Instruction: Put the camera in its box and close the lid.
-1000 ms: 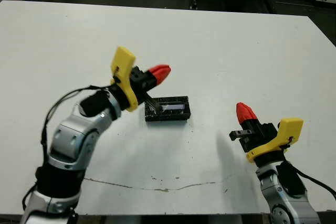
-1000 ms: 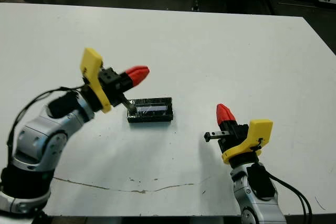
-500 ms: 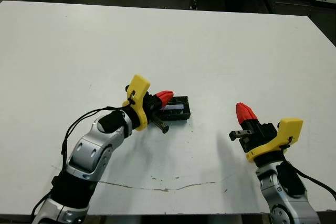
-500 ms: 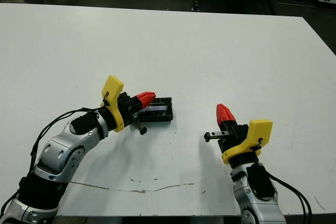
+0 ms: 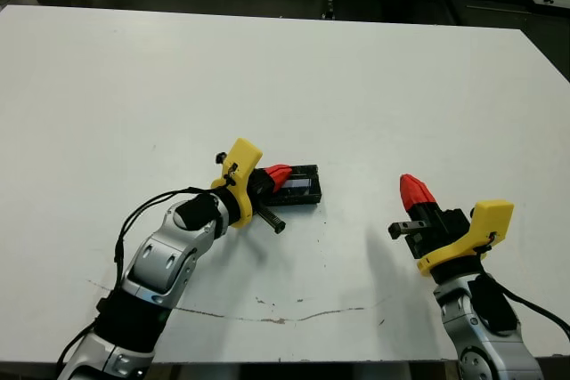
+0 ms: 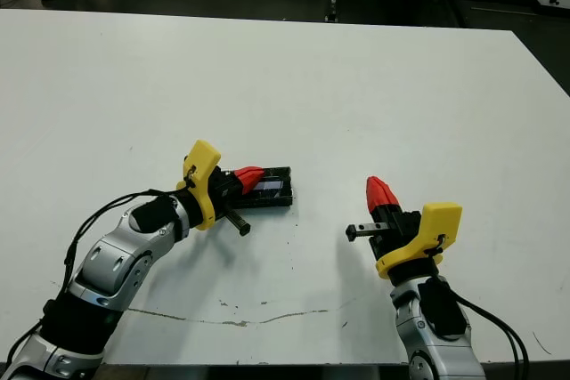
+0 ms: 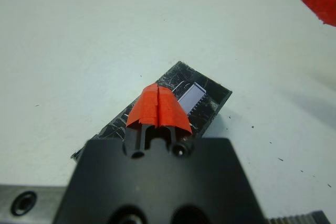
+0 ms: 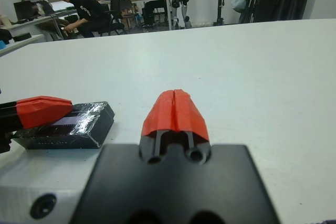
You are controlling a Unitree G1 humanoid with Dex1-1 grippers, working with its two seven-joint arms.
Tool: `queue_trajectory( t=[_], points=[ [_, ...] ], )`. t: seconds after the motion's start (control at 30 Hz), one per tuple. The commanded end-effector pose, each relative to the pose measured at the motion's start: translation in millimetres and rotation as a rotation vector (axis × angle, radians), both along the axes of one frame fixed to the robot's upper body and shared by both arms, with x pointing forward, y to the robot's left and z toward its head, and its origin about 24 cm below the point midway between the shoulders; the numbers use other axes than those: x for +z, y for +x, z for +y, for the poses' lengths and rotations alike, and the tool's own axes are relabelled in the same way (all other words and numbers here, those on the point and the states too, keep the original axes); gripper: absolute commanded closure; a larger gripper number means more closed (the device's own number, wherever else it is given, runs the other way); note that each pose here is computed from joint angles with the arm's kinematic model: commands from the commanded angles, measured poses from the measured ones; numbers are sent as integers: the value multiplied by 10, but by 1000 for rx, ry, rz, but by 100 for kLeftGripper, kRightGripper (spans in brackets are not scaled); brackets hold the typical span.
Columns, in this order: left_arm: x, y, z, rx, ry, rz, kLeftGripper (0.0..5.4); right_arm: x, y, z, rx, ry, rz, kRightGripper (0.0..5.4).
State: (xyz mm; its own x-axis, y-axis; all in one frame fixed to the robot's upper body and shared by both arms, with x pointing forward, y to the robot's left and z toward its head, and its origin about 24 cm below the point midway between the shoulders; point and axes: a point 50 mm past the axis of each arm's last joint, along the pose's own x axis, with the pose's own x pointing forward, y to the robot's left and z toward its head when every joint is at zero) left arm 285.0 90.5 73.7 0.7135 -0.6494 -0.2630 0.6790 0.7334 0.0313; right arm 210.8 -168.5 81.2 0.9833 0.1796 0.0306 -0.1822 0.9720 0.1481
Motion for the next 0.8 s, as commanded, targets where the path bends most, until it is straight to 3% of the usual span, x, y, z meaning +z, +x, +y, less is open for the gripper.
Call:
queue_trajectory(
  t=[0.03, 0.47, 0.67, 0.8],
  points=[
    [-357, -116, 80, 34, 82, 163, 539, -11, -2, -25, -9, -6, 7, 540],
    [-457, -127, 111, 39, 125, 207, 539, -4, 4, -27, -1, 0, 8, 540],
    [-425, -98, 16, -8, 138, 197, 539, -3, 1, -24, -7, -9, 5, 540],
    [-465, -72, -57, -11, 150, 249, 539, -8, 2, -30, -3, -1, 4, 540]
  ],
)
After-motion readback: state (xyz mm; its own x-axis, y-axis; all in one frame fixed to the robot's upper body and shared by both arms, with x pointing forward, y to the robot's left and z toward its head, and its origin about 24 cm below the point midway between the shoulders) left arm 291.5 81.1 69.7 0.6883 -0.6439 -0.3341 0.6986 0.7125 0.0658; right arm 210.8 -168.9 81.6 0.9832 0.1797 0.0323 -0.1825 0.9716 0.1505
